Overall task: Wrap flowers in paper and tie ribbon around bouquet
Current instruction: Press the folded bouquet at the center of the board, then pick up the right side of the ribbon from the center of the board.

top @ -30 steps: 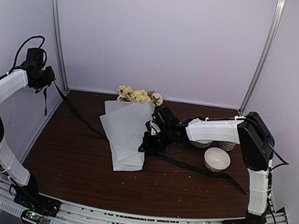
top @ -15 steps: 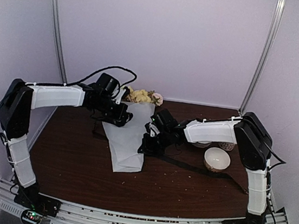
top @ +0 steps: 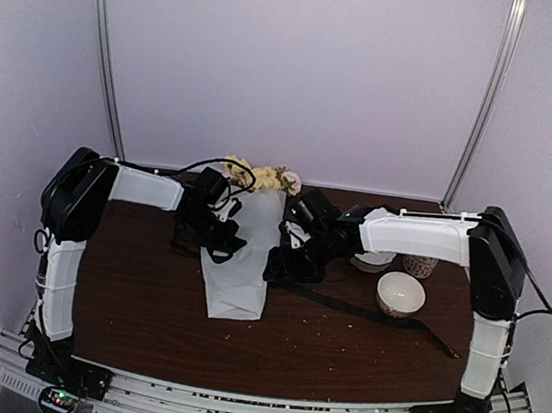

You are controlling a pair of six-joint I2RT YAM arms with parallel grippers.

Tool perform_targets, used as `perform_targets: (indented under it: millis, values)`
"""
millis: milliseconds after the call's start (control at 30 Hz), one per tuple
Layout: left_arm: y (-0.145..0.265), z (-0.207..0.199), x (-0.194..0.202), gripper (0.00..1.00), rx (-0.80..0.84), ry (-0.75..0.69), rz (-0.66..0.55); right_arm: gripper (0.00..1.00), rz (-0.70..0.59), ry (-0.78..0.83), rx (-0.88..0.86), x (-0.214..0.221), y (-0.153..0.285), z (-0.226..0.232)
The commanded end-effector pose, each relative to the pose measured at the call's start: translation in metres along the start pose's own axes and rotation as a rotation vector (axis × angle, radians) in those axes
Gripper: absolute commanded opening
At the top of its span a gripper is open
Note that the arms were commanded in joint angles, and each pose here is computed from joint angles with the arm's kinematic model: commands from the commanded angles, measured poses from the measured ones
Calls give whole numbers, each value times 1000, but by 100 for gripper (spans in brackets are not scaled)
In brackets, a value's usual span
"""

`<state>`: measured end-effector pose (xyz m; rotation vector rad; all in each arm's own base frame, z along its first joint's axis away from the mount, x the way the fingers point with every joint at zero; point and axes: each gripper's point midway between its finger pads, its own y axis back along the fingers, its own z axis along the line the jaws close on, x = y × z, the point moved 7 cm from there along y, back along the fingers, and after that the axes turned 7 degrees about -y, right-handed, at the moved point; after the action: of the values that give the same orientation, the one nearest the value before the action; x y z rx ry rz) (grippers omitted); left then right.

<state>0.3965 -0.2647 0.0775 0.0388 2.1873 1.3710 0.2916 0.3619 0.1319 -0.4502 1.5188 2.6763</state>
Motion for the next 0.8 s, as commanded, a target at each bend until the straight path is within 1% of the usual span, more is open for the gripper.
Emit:
perform_targets:
  millis: [0, 100, 167, 233, 367, 433, 567, 633, 667, 733, 767]
  values:
    - [-14, 11, 35, 0, -28, 20, 115, 76, 37, 174, 234, 12, 72, -30]
    - [-14, 9, 35, 0, -19, 19, 102, 77, 170, 235, 318, 21, 89, -62]
    - [-13, 8, 32, 0, -15, 14, 92, 78, 250, 233, 349, 22, 90, -83]
    - [-11, 8, 28, 0, -16, 5, 85, 78, 333, 234, 393, 21, 79, -99]
    - [-8, 9, 28, 0, -33, -13, 85, 82, 410, 276, 466, 18, 53, -115]
    - [-8, 9, 31, 0, -39, -19, 90, 84, 419, 302, 495, 15, 40, -122]
    - [-9, 11, 35, 0, -42, -18, 98, 84, 458, 328, 537, 15, 19, -133]
    - [-9, 11, 35, 0, -42, -18, 98, 77, 502, 328, 516, 23, 10, -135]
    - [-9, 11, 35, 0, -42, -19, 97, 71, 525, 325, 503, 28, 7, -136]
    - [-8, 11, 33, 0, -43, -20, 91, 53, 563, 316, 468, 38, 2, -134]
    - [-8, 11, 32, 0, -45, -21, 90, 41, 575, 314, 460, 43, 2, -134]
